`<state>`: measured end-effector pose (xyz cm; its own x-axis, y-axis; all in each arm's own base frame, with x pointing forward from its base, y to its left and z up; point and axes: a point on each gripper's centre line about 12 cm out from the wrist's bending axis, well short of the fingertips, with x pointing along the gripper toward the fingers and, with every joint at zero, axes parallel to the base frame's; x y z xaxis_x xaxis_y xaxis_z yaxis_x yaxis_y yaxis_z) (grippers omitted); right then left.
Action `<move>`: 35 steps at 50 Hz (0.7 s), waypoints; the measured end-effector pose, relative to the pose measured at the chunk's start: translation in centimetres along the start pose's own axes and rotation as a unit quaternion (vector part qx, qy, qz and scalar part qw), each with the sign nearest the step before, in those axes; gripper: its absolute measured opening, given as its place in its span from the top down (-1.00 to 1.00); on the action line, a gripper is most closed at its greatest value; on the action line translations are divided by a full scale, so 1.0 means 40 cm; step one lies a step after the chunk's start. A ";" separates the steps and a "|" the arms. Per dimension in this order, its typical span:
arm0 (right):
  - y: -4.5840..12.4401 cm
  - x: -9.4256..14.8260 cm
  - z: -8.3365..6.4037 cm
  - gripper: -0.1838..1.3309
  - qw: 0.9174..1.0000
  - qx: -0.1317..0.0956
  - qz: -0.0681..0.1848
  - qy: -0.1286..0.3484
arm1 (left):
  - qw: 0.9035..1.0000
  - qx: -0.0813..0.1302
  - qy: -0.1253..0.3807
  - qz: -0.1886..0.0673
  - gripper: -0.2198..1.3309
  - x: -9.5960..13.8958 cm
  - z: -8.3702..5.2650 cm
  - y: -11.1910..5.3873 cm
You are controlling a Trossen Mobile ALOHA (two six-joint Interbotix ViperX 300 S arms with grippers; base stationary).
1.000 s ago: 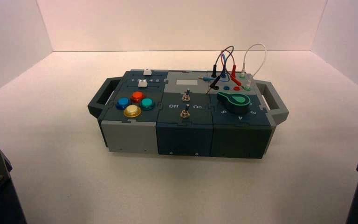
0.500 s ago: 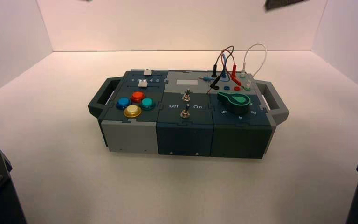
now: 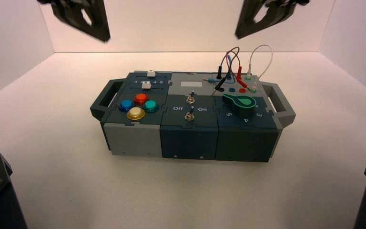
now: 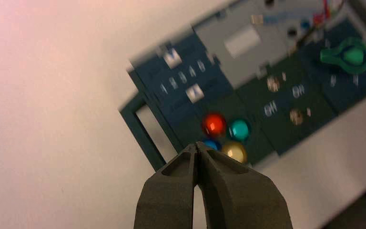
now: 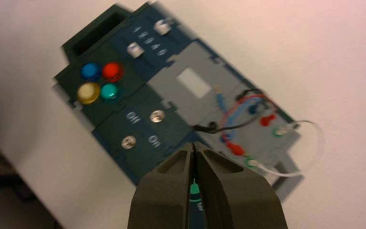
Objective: Push the blue button with the left gripper.
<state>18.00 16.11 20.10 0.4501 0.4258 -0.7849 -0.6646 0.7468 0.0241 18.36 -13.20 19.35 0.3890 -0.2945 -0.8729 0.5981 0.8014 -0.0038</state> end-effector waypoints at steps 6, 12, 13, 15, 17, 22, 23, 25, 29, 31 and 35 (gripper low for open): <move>0.020 0.008 -0.005 0.94 1.000 -0.010 0.011 0.007 | 0.999 0.015 0.048 -0.010 0.92 0.015 -0.025 -0.020; 0.023 0.011 -0.006 0.94 1.000 -0.010 0.013 0.010 | 0.996 0.028 0.083 -0.020 0.92 0.028 -0.041 -0.040; 0.024 0.011 -0.005 0.94 1.000 -0.009 0.014 0.010 | 0.995 0.030 0.089 -0.021 0.92 0.032 -0.044 -0.044; 0.024 0.012 -0.005 0.94 1.000 -0.010 0.014 0.010 | 0.995 0.032 0.094 -0.022 0.93 0.036 -0.046 -0.046; 0.027 0.012 -0.005 0.94 1.000 -0.009 0.016 0.010 | 0.994 0.036 0.104 -0.024 0.92 0.046 -0.050 -0.051; 0.036 0.012 -0.006 0.94 1.000 -0.016 0.021 0.011 | 0.992 0.036 0.119 -0.023 0.92 0.065 -0.049 -0.051; 0.036 0.012 -0.006 0.94 1.000 -0.016 0.021 0.011 | 0.992 0.035 0.120 -0.024 0.93 0.067 -0.049 -0.051; 0.042 0.013 -0.008 0.94 0.999 -0.019 0.024 0.012 | 0.991 0.035 0.126 -0.023 0.92 0.078 -0.046 -0.052; 0.047 0.012 -0.007 0.94 0.999 -0.021 0.027 0.012 | 0.990 0.035 0.137 -0.023 0.92 0.094 -0.042 -0.052; 0.049 0.013 -0.009 0.94 0.999 -0.022 0.028 0.013 | 0.989 0.036 0.141 -0.023 0.92 0.101 -0.039 -0.054; 0.050 0.013 -0.008 0.94 0.999 -0.022 0.029 0.012 | 0.988 0.036 0.151 -0.022 0.92 0.120 -0.037 -0.054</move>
<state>16.70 17.65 19.54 0.3966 0.4548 -0.7975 -0.7146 0.6982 0.0428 17.91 -15.59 14.45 0.1400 -0.1508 -0.9786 0.6627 0.7486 -0.0205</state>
